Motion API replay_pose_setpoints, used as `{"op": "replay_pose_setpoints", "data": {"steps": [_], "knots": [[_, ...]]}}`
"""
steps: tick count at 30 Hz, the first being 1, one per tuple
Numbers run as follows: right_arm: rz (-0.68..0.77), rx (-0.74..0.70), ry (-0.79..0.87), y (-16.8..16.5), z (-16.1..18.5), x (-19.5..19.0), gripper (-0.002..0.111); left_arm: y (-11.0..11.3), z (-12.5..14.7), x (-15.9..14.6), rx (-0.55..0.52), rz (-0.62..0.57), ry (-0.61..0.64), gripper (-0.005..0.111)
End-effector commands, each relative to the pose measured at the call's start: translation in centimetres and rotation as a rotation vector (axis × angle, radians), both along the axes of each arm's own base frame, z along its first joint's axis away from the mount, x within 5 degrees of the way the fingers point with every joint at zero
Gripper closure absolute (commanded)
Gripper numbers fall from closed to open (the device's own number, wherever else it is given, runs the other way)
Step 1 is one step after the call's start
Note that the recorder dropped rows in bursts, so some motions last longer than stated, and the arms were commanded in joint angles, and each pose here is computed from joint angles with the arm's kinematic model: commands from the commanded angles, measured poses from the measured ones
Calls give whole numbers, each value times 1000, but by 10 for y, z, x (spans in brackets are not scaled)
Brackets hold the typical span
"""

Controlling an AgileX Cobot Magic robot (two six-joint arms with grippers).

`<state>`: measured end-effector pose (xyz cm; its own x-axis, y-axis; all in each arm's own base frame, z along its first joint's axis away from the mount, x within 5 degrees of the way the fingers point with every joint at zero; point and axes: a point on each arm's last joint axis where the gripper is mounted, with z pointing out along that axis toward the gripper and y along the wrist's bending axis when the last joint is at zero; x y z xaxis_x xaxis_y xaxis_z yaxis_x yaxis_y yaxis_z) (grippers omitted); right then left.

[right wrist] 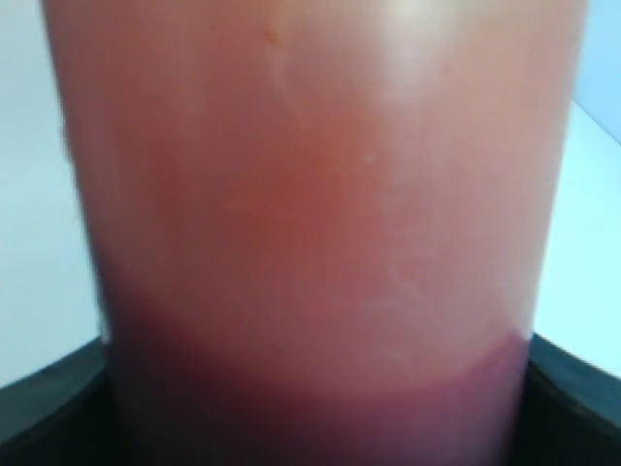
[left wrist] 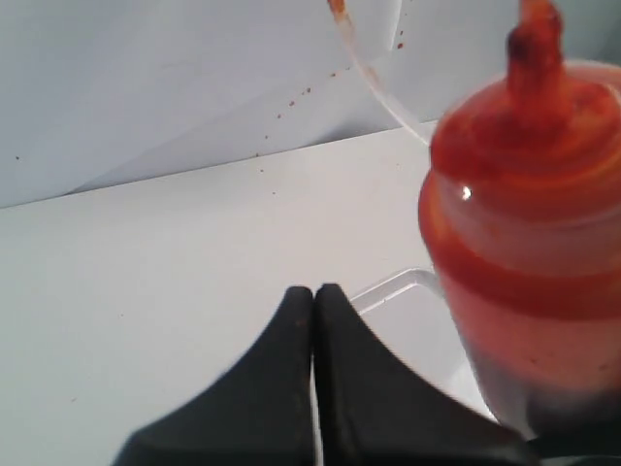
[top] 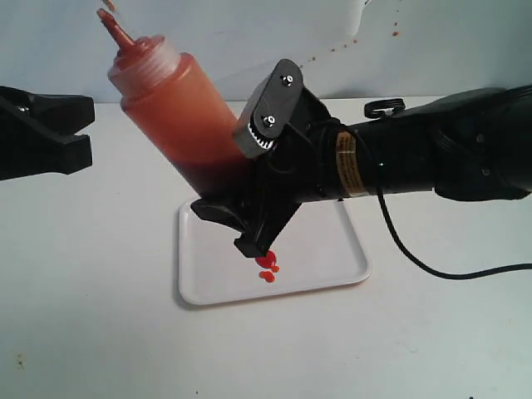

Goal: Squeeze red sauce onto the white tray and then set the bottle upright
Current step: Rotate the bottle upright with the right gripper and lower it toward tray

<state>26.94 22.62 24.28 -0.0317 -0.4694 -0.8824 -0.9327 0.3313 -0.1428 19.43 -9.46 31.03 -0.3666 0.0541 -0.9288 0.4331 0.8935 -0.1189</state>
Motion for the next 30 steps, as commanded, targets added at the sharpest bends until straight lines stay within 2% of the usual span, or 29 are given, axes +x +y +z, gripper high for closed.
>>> {"op": "replay_pose_setpoints", "data": {"steps": [1,5,12,15,20,24,27,30], "knots": [[-10,133,-47,0,29,-4,108,-1,-3,0,2,-3,13,107],[11,266,-49,-1,53,-13,108,2,3,4,-20,43,-65,107],[21,353,-21,-1,62,-16,108,2,4,3,-22,44,-68,107],[34,370,-20,-3,58,-17,108,1,2,3,-16,32,-48,107],[6,535,36,-33,47,-13,108,2,4,3,-21,43,-66,107],[-13,516,45,-52,24,-16,108,3,5,4,-26,50,-76,107],[-16,463,12,-60,8,-23,108,3,5,4,-28,53,-81,107],[17,479,-29,-62,-1,-34,108,3,5,4,-28,53,-81,107]]}}
